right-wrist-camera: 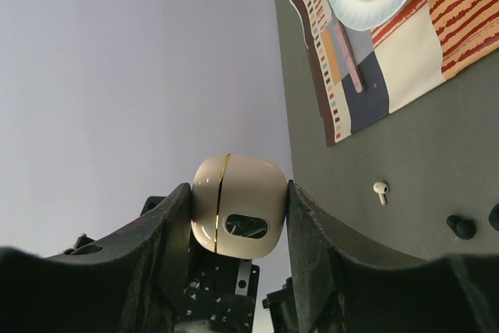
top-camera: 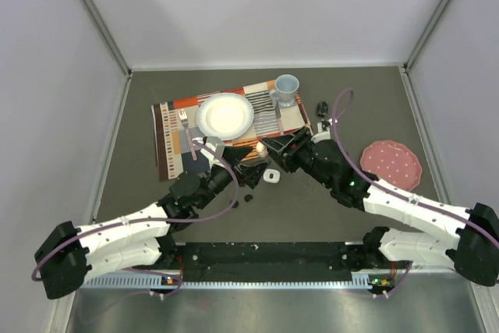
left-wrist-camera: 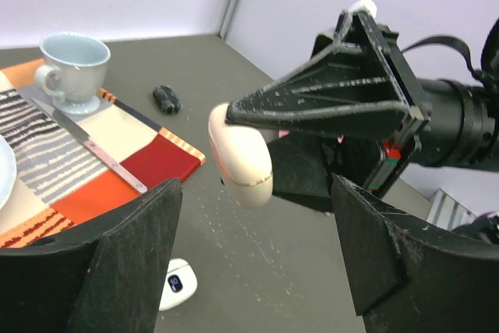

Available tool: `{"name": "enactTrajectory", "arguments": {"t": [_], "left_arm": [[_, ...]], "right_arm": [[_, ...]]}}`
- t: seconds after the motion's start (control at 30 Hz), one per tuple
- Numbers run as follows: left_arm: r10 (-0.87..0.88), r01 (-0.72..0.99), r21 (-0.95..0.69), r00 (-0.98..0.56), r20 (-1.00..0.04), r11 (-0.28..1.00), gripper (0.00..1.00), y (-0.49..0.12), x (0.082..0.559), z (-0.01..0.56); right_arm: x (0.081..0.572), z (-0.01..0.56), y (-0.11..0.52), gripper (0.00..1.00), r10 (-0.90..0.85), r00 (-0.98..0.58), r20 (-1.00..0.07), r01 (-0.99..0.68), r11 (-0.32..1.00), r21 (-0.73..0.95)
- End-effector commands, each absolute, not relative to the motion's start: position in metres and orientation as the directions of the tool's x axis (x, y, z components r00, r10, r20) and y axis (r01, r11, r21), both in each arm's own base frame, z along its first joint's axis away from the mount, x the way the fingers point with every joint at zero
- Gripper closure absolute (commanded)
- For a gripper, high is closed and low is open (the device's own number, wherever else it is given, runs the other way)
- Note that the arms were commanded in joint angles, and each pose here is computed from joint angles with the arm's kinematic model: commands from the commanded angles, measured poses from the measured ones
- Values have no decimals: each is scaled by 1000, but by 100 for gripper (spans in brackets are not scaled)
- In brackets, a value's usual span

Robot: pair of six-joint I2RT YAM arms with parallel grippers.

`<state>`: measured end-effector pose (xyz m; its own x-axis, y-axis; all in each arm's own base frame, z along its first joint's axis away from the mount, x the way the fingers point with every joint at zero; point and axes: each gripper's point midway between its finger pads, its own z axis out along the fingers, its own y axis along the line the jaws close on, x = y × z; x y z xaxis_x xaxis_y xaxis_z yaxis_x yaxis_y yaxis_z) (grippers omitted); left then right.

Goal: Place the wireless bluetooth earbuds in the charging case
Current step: Pass from the right arm to the left

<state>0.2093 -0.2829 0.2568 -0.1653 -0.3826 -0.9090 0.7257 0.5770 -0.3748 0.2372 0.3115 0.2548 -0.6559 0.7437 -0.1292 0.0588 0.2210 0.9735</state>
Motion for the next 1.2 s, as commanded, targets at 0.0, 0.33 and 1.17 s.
{"name": "enactTrajectory", "arguments": {"t": [0.0,0.33,1.17], "left_arm": [[-496,717,-378,-51,-867,586,21,-275,219,298],[-484,708,-378,-58,-873,597,38,-281,225,293],[-500,691,-372,-17,-866,621,38,-277,231,301]], "right_arm": [[237,289,320,100,751,-653,-100,3,134,991],[232,293,327,100,729,-679,-87,-24,97,995],[226,290,332,99,707,-701,-96,-42,94,995]]}}
